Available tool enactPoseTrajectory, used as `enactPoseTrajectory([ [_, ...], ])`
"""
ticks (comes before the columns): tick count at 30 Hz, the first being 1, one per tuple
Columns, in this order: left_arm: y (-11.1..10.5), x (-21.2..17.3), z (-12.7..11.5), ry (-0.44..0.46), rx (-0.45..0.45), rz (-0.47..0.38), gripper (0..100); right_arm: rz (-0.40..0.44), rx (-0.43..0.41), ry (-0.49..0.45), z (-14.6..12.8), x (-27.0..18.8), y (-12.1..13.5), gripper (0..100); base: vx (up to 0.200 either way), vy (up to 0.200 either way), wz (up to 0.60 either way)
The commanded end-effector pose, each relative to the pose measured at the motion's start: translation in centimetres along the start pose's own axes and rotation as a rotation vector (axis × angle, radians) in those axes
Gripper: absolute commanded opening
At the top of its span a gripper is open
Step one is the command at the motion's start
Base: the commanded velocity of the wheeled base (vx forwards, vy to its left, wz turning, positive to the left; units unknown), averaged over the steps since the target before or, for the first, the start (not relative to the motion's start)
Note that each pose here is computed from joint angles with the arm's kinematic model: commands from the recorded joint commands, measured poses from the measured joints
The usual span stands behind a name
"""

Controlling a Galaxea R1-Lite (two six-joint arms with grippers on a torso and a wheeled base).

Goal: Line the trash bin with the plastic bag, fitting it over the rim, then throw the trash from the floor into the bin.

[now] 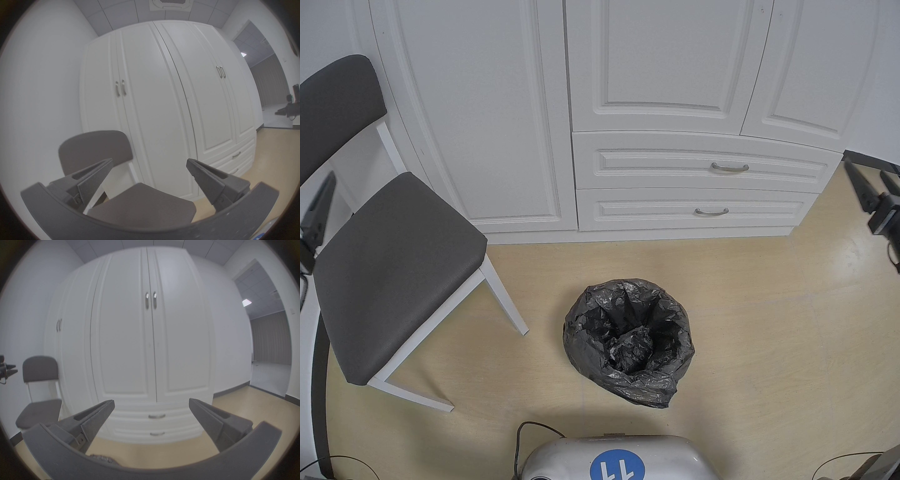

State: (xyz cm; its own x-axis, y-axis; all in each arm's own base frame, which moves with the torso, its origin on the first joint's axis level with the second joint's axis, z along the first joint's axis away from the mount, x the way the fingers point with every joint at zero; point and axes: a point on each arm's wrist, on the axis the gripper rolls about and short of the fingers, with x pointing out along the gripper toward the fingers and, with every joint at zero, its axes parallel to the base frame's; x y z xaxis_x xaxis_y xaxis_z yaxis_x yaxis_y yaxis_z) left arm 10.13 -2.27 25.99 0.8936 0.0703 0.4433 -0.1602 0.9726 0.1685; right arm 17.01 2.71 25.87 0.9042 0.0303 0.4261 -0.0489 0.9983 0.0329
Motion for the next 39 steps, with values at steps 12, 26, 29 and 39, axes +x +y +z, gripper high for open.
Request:
enactPoseTrajectory([
  [12,5.8,-15.5,6.6,-0.172,-0.026,0.288,100,-0.068,0.003,-0.214,11.1,-22.1,-2.6,100,0.000,0.000,0.00],
  [26,5.3,-19.1,5.6,-0.171,-0.126,0.325,100,-0.110,0.067,-0.195,7.0,-26.5,-1.8,100,0.000,0.000,0.00],
  [29,5.4,-19.1,5.4,-0.164,-0.132,0.320,100,-0.105,0.112,-0.163,6.1,-26.2,-1.9,100,0.000,0.000,0.00],
  [39,4.1,-18.7,-1.3,0.003,-0.174,0.268,100,-0.086,0.112,-0.048,2.8,-25.2,-2.0,100,0.000,0.000,0.00],
])
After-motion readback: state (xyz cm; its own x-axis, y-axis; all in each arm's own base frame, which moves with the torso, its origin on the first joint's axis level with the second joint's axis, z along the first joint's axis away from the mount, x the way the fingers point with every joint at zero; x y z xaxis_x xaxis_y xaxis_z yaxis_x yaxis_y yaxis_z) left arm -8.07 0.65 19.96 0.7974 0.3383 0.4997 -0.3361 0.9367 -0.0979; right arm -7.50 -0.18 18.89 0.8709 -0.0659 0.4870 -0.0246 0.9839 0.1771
